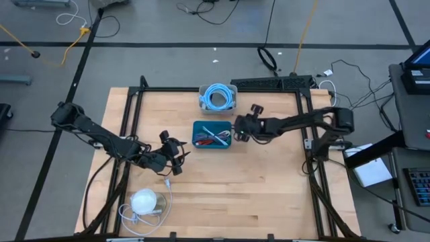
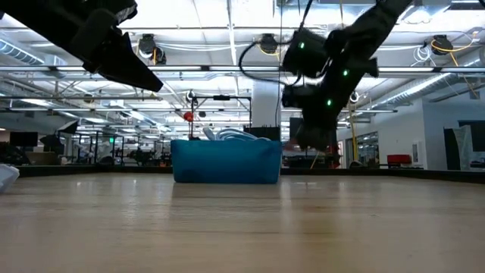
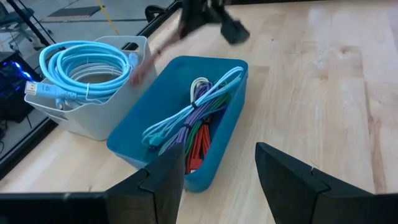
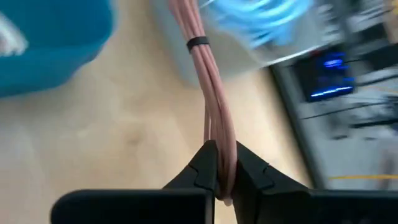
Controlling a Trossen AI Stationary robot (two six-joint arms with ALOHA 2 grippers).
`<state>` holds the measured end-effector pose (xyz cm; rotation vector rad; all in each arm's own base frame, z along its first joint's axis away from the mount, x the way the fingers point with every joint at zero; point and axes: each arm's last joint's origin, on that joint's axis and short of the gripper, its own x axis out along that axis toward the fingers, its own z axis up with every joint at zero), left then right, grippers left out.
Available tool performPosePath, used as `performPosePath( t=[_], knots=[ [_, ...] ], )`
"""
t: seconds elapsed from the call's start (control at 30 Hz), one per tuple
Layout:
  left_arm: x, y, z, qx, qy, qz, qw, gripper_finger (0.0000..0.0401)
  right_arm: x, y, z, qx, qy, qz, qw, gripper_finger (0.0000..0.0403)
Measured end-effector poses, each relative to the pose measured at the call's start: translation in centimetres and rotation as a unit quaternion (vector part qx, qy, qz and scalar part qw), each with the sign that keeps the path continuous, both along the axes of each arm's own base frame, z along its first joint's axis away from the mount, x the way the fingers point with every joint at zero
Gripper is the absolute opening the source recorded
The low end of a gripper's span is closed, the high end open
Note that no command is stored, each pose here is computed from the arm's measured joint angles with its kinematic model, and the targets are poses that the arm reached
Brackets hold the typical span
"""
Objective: Pick & Place USB Port
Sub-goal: Put the pink charger cable into the blue bin
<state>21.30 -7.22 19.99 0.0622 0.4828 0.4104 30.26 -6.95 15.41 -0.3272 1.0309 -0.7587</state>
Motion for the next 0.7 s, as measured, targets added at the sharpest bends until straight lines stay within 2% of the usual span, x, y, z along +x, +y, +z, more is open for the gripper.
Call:
performPosePath(
  t=[0.1,0.17,0.27,0.37,0.47,0.6,0.7],
  knots=[
    [0.0,0.0,0.0,-0.002,0.001,0.002,1.0,0.0198,-0.8,0.8,2.4,-0.042,-0.021,-0.016,0.999,0.0012],
    [0.0,0.0,-0.1,-0.003,0.002,0.003,1.0,0.0198,-1.0,1.3,4.5,-0.051,-0.07,-0.01,0.996,0.0012],
    [-0.1,0.0,-0.1,-0.002,0.004,0.003,1.0,0.0198,-1.1,2.6,6.8,-0.012,-0.136,0.045,0.99,0.0012],
    [-0.1,0.1,-0.1,0.0,0.007,0.005,1.0,0.0198,-0.7,4.1,7.7,0.023,-0.178,0.103,0.978,0.0012],
    [-0.1,0.1,-0.1,0.001,0.007,0.007,1.0,0.0198,-0.2,5.1,7.0,0.031,-0.168,0.122,0.978,0.0012],
    [-0.1,0.1,-0.1,0.001,0.007,0.007,1.0,0.0198,0.6,5.9,4.4,0.048,-0.125,0.128,0.983,0.0012],
    [-0.1,0.1,-0.1,0.002,0.006,0.008,1.0,0.0198,1.5,6.3,2.6,0.08,-0.108,0.141,0.981,0.0012]
  ],
)
